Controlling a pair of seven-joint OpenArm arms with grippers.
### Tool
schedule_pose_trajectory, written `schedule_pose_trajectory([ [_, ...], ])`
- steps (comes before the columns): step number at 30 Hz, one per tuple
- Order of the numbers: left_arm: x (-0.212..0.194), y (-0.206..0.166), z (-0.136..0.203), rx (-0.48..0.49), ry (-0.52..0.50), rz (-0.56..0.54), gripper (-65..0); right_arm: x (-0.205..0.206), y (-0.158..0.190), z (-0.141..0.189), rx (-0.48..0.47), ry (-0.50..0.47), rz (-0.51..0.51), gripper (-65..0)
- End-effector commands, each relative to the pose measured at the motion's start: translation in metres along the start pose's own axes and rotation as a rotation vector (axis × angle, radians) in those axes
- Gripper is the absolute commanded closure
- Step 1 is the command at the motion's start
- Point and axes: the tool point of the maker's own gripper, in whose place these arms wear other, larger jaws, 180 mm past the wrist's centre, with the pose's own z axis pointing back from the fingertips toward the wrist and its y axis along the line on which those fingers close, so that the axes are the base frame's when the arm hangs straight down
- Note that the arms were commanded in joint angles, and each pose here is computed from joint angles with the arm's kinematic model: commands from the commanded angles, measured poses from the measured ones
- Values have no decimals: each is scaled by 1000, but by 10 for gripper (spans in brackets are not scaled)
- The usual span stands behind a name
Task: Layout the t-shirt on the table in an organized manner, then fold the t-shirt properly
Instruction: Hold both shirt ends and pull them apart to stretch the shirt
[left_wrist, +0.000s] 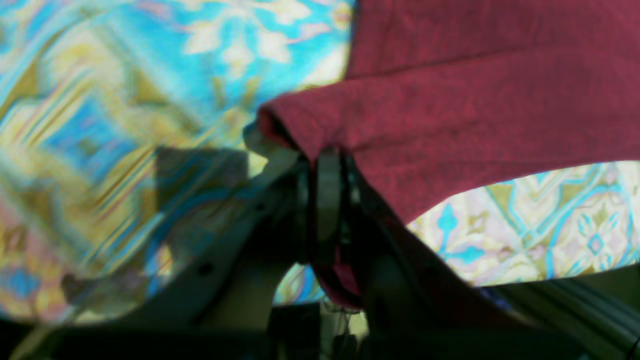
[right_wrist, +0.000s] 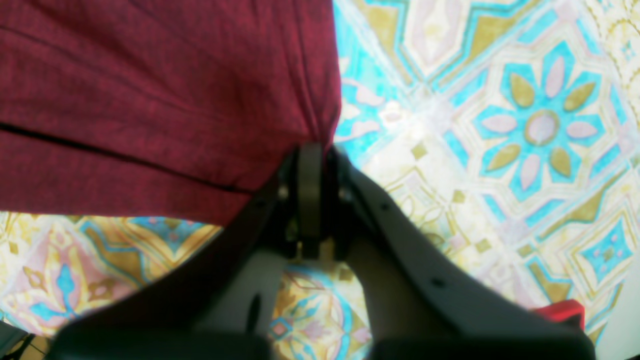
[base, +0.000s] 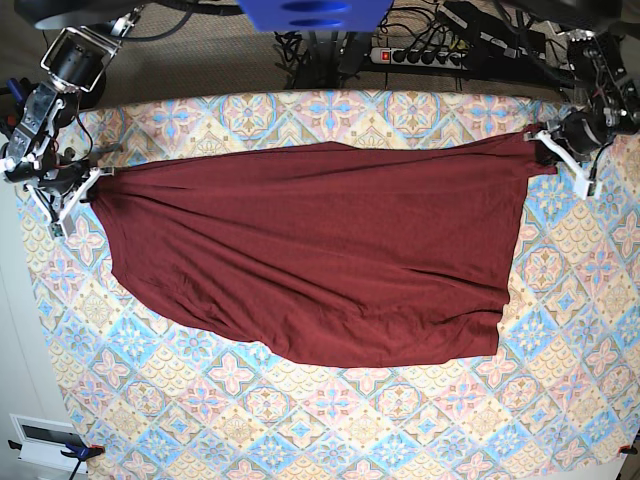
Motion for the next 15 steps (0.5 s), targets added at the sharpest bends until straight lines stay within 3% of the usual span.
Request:
schedule_pose_trajectory([
  [1,12,-1,5,-2,-24,-40,-2,17,-10,10,-26,-47,18,0],
  [4,9,-8,0,-19,14,-88,-42,17,-9,9,-23,-45,19,0],
  [11,-9,4,9,6,92,-144,-236,20,-6,10,-1,-69,5,0],
  [15,-10,14,13,28,112,-161,-302,20,-6,10,-1,-69,5,0],
])
